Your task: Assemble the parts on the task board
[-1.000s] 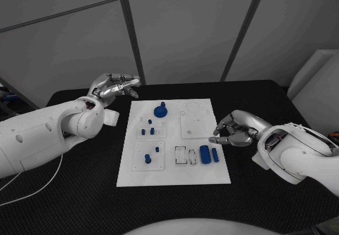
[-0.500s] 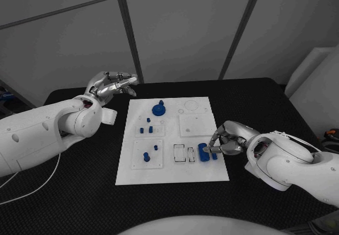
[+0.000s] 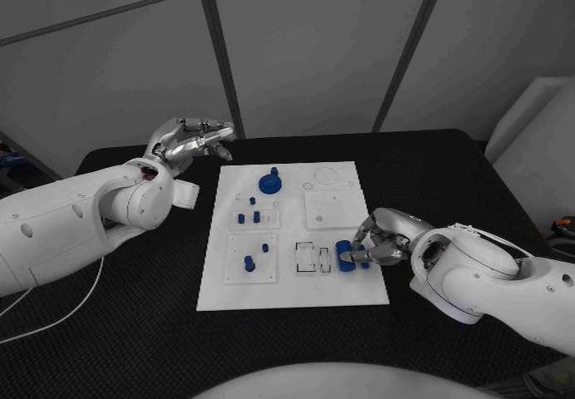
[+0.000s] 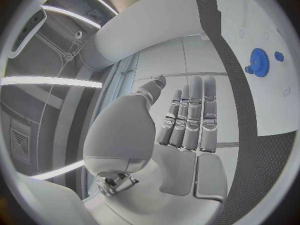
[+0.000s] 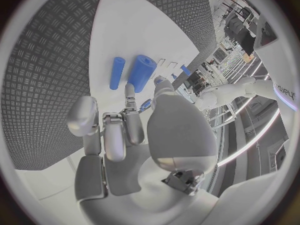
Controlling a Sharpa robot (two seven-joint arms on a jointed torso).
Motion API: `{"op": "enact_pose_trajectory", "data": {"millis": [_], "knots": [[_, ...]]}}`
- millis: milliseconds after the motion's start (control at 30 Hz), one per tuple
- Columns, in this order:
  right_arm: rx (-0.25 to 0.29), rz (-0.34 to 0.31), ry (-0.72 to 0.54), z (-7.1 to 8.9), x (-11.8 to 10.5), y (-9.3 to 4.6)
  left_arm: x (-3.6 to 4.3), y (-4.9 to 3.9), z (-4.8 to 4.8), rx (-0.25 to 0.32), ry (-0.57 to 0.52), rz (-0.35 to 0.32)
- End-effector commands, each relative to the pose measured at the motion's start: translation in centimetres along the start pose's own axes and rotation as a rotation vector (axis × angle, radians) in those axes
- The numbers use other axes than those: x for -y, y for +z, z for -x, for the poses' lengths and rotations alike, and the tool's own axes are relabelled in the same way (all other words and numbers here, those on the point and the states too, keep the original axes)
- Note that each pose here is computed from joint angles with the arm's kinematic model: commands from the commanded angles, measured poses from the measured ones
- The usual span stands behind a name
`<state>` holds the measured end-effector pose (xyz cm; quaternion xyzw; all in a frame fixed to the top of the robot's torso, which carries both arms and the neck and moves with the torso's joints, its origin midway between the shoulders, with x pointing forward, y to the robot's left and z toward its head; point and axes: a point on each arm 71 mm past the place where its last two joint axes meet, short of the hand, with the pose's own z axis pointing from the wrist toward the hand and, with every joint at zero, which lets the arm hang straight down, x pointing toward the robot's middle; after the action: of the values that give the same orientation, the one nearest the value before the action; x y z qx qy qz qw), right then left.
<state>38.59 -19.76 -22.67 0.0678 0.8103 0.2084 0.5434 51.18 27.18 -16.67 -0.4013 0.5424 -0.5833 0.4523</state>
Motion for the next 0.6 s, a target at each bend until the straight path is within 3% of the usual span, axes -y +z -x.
{"op": "enact_pose_trajectory", "data": {"millis": [33,600], "knots": [[-0.004,0.001,-0.024,-0.2,-0.2,0.1,0.26,-0.01,-0.13,-0.013,-0.007,-0.022],[-0.053,-0.008,-0.054,-2.1,-1.0,1.4,0.35,-0.16,-0.24,-0.033,-0.015,-0.022]]}}
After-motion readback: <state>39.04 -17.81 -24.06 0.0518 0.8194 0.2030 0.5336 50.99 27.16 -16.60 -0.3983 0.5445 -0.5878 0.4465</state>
